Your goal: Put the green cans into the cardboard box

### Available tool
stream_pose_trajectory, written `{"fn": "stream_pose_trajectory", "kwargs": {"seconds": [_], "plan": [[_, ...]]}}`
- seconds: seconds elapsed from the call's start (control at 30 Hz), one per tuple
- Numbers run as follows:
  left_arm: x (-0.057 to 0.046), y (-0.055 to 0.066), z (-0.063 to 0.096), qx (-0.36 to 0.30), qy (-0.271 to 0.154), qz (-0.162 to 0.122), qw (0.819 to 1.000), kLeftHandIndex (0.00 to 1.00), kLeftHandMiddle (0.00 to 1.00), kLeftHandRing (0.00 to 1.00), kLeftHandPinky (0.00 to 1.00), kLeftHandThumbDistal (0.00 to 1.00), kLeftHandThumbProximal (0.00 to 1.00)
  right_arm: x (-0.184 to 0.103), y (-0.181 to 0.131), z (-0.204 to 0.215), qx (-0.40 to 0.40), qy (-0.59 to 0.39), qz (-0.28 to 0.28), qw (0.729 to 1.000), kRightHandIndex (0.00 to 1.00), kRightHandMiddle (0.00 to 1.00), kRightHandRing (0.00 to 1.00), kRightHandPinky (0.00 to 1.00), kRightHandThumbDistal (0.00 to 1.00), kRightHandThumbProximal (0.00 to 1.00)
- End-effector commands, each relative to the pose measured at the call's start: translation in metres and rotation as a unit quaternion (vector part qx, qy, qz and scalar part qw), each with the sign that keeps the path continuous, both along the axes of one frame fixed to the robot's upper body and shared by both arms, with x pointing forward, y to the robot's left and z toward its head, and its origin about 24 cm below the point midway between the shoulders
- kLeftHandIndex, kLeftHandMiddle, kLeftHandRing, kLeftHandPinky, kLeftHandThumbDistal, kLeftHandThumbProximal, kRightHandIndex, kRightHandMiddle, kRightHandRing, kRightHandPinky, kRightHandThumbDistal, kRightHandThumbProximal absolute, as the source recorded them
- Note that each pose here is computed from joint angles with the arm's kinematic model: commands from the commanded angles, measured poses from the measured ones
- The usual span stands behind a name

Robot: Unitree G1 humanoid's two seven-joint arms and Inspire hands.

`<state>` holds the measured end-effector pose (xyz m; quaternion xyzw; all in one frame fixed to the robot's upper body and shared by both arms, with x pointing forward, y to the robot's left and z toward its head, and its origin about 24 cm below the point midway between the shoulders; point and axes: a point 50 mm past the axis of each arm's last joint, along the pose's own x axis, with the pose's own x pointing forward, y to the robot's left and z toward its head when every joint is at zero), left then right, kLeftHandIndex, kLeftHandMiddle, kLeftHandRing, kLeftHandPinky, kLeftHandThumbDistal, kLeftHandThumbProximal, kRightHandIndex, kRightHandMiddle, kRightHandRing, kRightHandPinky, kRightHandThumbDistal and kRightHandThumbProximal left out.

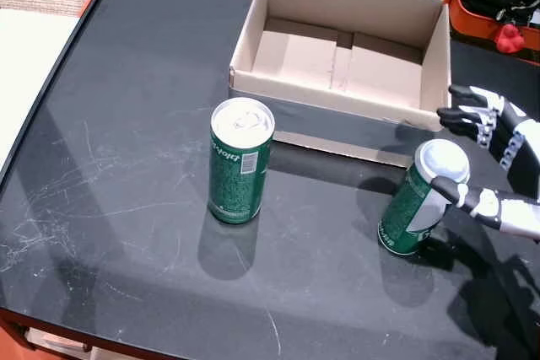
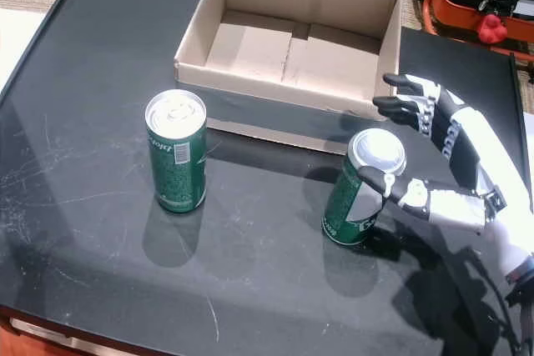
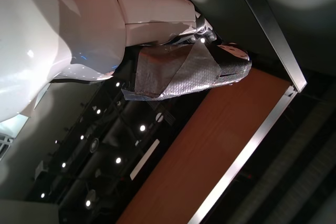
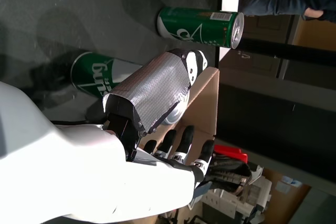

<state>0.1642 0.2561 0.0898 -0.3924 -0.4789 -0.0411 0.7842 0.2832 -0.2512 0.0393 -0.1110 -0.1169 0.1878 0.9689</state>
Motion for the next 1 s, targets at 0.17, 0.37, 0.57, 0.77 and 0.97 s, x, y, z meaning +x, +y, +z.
{"fn": "stream_pose_trajectory", "kwargs": {"seconds": [0.17, 0.37, 0.57, 0.77, 0.97], "plan": [[-0.004, -0.003, -0.008, -0.017, 0.003, -0.002, 1.0, 0.83, 0.97, 1.0, 1.0, 0.14, 1.0, -0.007, -0.003, -0.008, 0.017, 0.007, -0.012, 1.0, 0.87, 0.78, 0.76, 0.85, 1.0, 0.45], [-0.003, -0.003, -0.008, -0.018, 0.001, -0.005, 1.0, 0.83, 0.97, 1.0, 1.0, 0.13, 1.0, -0.008, -0.002, -0.011, 0.03, 0.015, -0.015, 0.999, 0.89, 0.79, 0.76, 0.85, 1.0, 0.45], [-0.004, -0.004, -0.008, -0.024, 0.003, -0.006, 1.0, 0.83, 0.97, 1.0, 1.0, 0.12, 1.0, -0.008, -0.001, -0.013, 0.035, 0.02, -0.009, 0.999, 0.87, 0.79, 0.77, 0.86, 1.0, 0.43], [-0.005, -0.003, -0.007, -0.019, 0.003, -0.005, 1.0, 0.84, 0.97, 1.0, 1.0, 0.16, 1.0, -0.006, 0.008, -0.023, 0.057, 0.049, -0.002, 0.997, 0.83, 0.77, 0.76, 0.85, 1.0, 0.41], [-0.008, -0.002, -0.006, -0.03, 0.006, 0.002, 1.0, 0.82, 0.95, 1.0, 1.0, 0.11, 1.0, -0.006, 0.019, -0.036, 0.078, 0.079, 0.002, 0.994, 0.81, 0.75, 0.77, 0.86, 1.0, 0.36]]}}
